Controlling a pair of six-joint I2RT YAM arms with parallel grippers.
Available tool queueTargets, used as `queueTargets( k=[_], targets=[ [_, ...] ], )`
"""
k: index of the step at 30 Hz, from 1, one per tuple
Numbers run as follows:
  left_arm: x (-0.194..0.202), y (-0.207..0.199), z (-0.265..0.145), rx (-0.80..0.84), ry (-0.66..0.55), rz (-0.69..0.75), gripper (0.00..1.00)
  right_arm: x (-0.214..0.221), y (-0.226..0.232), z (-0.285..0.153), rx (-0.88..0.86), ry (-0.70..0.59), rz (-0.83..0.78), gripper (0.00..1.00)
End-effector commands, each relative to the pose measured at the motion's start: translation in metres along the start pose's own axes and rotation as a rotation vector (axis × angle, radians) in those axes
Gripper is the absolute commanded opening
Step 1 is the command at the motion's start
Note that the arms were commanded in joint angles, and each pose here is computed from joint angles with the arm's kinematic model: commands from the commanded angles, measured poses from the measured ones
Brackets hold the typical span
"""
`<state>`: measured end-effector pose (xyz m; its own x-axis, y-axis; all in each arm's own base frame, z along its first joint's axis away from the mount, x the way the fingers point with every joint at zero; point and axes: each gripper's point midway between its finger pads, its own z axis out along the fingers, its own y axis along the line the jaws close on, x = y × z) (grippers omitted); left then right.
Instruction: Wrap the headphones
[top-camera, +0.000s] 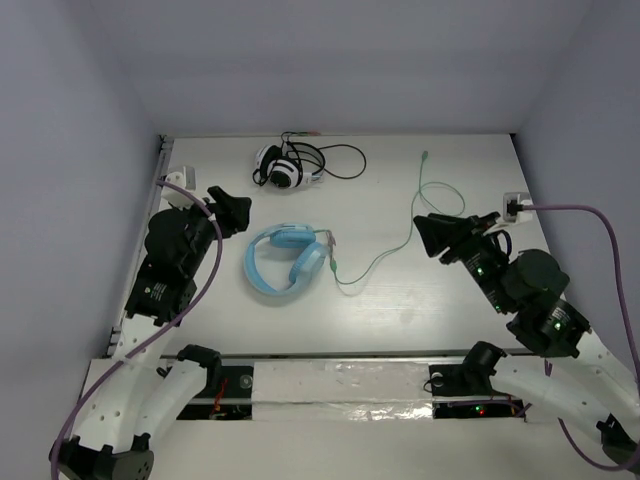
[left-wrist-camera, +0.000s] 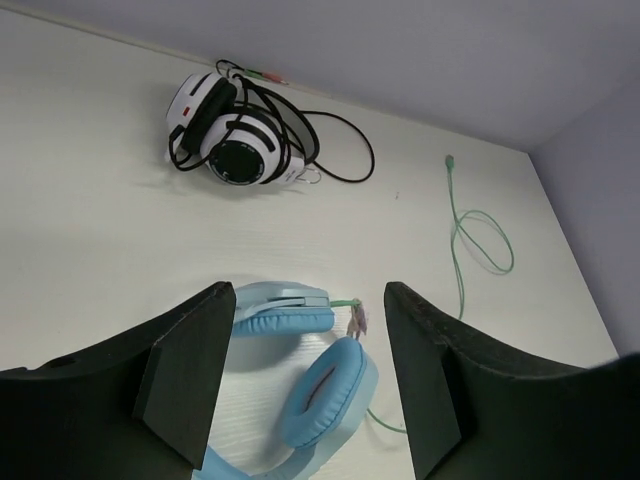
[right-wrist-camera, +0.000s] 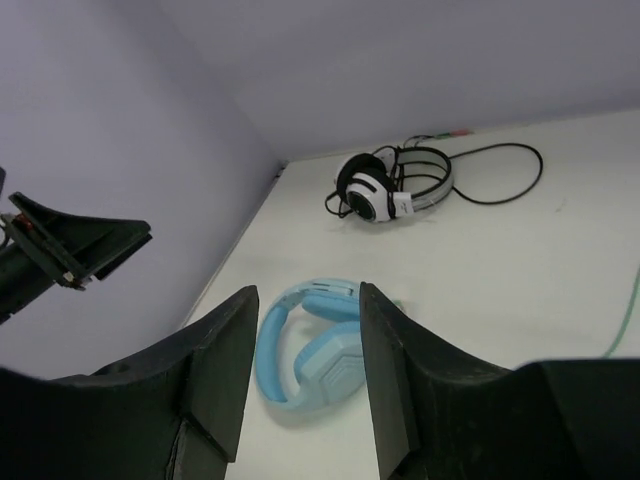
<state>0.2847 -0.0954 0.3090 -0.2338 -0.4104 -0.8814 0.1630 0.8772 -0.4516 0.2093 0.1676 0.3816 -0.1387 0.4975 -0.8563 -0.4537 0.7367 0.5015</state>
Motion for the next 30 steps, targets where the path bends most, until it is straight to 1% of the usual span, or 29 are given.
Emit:
queueTargets(
  k=[1,3,4,5,6,7,8,9,10,11,13,14,16,19,21,22,23,26,28,29,30],
  targets=[
    [-0.007,0.008,-0.002,-0.058,-0.038,-0.035,0.59,0.016,-0.023,-0.004,0.102,0.038,0.007,0.51],
    [-0.004,0.015,-0.003,-0.093,-0.028,-0.049,0.58,0.014,-0.022,-0.006,0.102,0.036,0.011,0.5],
    [-0.005,0.019,-0.004,-0.12,-0.037,-0.062,0.56,0.013,-0.022,-0.006,0.105,0.034,0.02,0.45],
    [-0.002,0.025,-0.007,-0.15,-0.027,-0.069,0.51,0.01,-0.021,-0.008,0.098,0.023,0.03,0.37],
    [-0.003,0.031,-0.008,-0.183,-0.037,-0.076,0.47,0.01,-0.021,-0.009,0.096,0.021,0.039,0.24],
    [-0.001,0.036,-0.01,-0.209,-0.036,-0.081,0.41,0.01,-0.02,-0.01,0.088,0.02,0.044,0.17],
    [0.007,0.043,-0.012,-0.248,-0.018,-0.103,0.23,0.009,-0.02,-0.012,0.085,0.014,0.046,0.1],
    [0.011,0.05,-0.013,-0.282,-0.009,-0.107,0.13,0.01,-0.02,-0.012,0.08,0.018,0.049,0.04],
    [0.014,0.058,-0.015,-0.328,-0.004,-0.107,0.05,0.011,-0.016,-0.013,0.061,0.026,0.049,0.03],
    [0.023,0.065,-0.017,-0.369,0.026,-0.123,0.0,0.01,-0.014,-0.012,0.054,0.027,0.051,0.01],
    [0.03,0.07,-0.017,-0.392,0.039,-0.137,0.0,0.014,-0.012,-0.011,0.041,0.036,0.061,0.0],
    [0.04,0.075,-0.016,-0.409,0.063,-0.145,0.0,0.014,-0.011,-0.01,0.038,0.031,0.065,0.0],
    [0.05,0.082,-0.015,-0.447,0.078,-0.184,0.0,0.017,-0.016,-0.007,0.068,0.036,0.064,0.0],
    [0.074,0.094,-0.012,-0.507,0.133,-0.219,0.0,0.019,-0.017,-0.005,0.077,0.053,0.057,0.0],
    [0.098,0.103,-0.01,-0.532,0.181,-0.24,0.0,0.02,-0.014,-0.006,0.058,0.054,0.063,0.0],
    [0.097,0.102,-0.01,-0.53,0.176,-0.254,0.0,0.021,-0.013,-0.007,0.05,0.054,0.064,0.0],
    [0.105,0.106,-0.011,-0.535,0.177,-0.263,0.01,0.021,-0.012,-0.007,0.043,0.053,0.068,0.0],
    [0.116,0.122,-0.015,-0.602,0.132,-0.292,0.2,0.029,-0.013,-0.004,0.041,0.071,0.064,0.0],
    [0.121,0.128,-0.016,-0.629,0.101,-0.292,0.26,0.035,-0.013,-0.002,0.035,0.088,0.059,0.06],
    [0.129,0.129,-0.015,-0.625,0.102,-0.304,0.35,0.038,-0.011,0.0,0.032,0.098,0.057,0.19],
    [0.131,0.13,-0.014,-0.627,0.101,-0.31,0.39,0.041,-0.01,0.001,0.027,0.11,0.055,0.28]
  ],
)
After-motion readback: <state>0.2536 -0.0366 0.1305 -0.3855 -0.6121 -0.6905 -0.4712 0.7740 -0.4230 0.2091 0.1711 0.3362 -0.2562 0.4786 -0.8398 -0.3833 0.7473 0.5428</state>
